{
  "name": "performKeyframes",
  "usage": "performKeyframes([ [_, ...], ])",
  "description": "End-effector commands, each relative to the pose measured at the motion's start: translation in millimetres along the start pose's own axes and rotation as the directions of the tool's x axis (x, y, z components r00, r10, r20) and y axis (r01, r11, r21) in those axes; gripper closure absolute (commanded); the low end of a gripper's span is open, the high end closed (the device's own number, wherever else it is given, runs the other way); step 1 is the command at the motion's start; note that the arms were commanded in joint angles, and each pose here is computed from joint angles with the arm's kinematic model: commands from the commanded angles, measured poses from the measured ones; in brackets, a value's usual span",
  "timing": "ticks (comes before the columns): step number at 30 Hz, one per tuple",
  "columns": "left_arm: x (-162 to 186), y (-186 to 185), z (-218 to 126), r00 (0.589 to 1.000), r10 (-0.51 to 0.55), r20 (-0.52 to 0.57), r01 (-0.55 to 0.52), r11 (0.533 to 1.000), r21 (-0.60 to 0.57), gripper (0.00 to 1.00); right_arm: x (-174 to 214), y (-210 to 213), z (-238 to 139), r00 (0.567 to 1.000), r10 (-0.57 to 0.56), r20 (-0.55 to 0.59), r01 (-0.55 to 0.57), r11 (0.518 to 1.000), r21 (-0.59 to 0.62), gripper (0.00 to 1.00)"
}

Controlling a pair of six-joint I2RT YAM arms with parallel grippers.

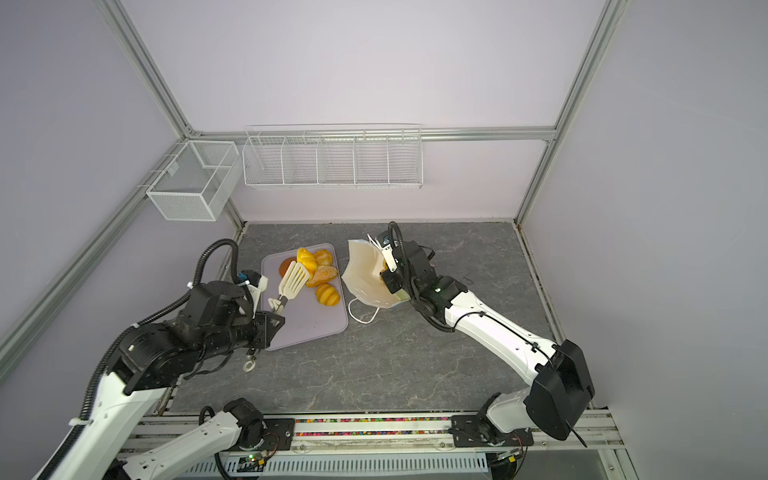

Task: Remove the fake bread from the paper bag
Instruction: 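Lower the striped yellow bread onto the lavender tray and open the tongs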

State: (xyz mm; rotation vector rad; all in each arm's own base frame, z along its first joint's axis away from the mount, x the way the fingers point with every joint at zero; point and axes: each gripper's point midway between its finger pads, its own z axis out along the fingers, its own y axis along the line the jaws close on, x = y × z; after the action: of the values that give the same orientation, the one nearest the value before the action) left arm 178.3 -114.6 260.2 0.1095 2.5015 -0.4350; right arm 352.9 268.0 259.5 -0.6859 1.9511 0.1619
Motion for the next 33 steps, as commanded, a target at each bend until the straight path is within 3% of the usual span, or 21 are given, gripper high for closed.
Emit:
performKeyframes([
  [1, 5.5, -3.5, 34.0, 0.980, -0.195, -0.033, 0.198, 0.975, 0.103, 0.97, -4.8, -4.1, -1.3, 1.000, 0.006, 0.007, -0.006, 1.000, 0.018, 0.93],
  [8, -3.6, 18.6, 86.4, 0.902, -0.429, -0.049, 0.427, 0.869, 0.249, 0.99, 0.8, -5.0, -7.1, 1.000, 0.001, 0.004, -0.001, 1.000, 0.012, 0.93],
  [14, -16.1, 46.9, 103.3, 0.850, -0.526, -0.026, 0.513, 0.817, 0.263, 0.99, 1.3, -7.9, -11.5, 1.000, -0.003, 0.010, 0.003, 1.000, 0.013, 0.93],
  [17, -19.0, 56.6, 115.9, 0.807, -0.589, -0.034, 0.571, 0.765, 0.299, 1.00, 1.6, -9.0, -12.4, 1.000, -0.007, 0.010, 0.007, 1.000, 0.013, 0.93],
  [33, -52.8, 87.5, 147.9, 0.709, -0.705, -0.031, 0.659, 0.646, 0.385, 1.00, 7.1, -16.0, -9.3, 1.000, -0.007, 0.007, 0.007, 1.000, 0.021, 0.93],
])
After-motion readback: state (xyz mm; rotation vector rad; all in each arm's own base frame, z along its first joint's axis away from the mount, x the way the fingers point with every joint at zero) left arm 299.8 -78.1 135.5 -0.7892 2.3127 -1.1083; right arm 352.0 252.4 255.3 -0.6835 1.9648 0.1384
